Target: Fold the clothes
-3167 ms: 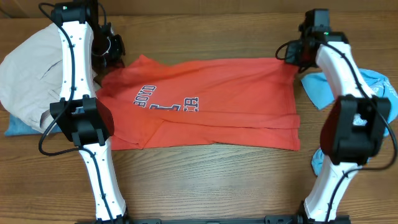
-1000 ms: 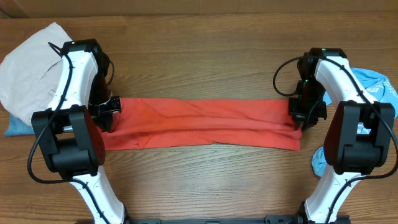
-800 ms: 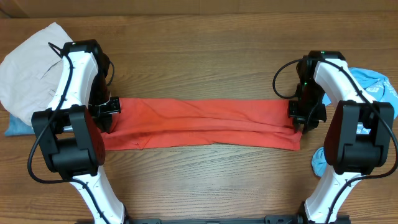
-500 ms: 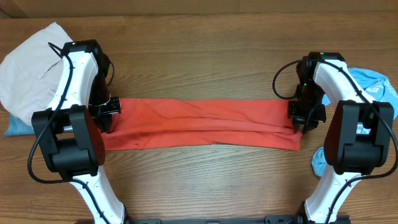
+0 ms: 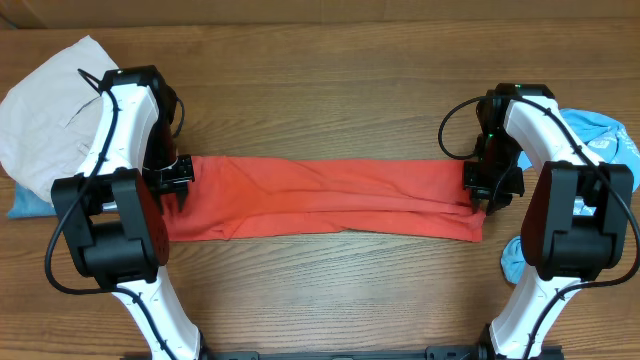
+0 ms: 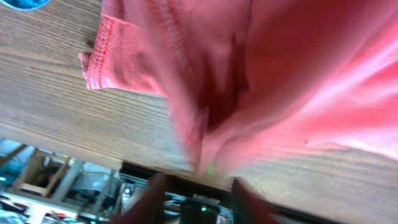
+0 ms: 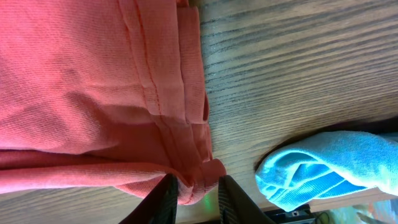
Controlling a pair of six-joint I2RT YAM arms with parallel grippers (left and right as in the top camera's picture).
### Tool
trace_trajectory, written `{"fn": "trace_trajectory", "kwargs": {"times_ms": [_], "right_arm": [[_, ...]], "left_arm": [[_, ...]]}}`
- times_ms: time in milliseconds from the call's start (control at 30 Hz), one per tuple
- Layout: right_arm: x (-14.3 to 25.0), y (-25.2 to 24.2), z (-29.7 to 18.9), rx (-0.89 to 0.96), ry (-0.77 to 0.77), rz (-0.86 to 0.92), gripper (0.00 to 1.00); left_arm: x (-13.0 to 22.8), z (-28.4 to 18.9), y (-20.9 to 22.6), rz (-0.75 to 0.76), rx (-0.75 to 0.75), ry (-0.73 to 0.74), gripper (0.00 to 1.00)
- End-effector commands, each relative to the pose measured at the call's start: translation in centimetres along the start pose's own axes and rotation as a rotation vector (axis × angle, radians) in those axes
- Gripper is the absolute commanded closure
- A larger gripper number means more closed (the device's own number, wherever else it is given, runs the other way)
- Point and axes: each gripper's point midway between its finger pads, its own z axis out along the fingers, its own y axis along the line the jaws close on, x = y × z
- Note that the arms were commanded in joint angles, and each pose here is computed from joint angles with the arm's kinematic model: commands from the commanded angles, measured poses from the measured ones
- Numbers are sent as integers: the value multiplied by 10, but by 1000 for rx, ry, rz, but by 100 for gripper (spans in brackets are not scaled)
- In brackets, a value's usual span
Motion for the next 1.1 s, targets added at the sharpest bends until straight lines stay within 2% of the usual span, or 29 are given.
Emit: {"fn": "trace_trajectory", "kwargs": {"times_ms": [0, 333, 400, 533, 667, 1067], "right_arm": [[2, -4, -5, -1, -18, 8, 74], [-5, -9, -8, -14, -48, 62, 74], [-8, -12, -15, -46, -80, 84, 71], [-16, -14, -34, -189, -171, 108, 66], [-15, 2, -47, -416, -197, -9, 62], [-9, 10, 7, -443, -152, -19, 51]], "left_arm": [[3, -1, 6, -24, -15, -17, 49], [-11, -2, 4, -31, -8, -72, 52], [-12, -2, 2, -32, -1, -78, 53], [-15, -2, 1, -33, 4, -88, 52], [-17, -2, -2, -34, 23, -94, 52], [-15, -2, -4, -39, 32, -88, 53]]}}
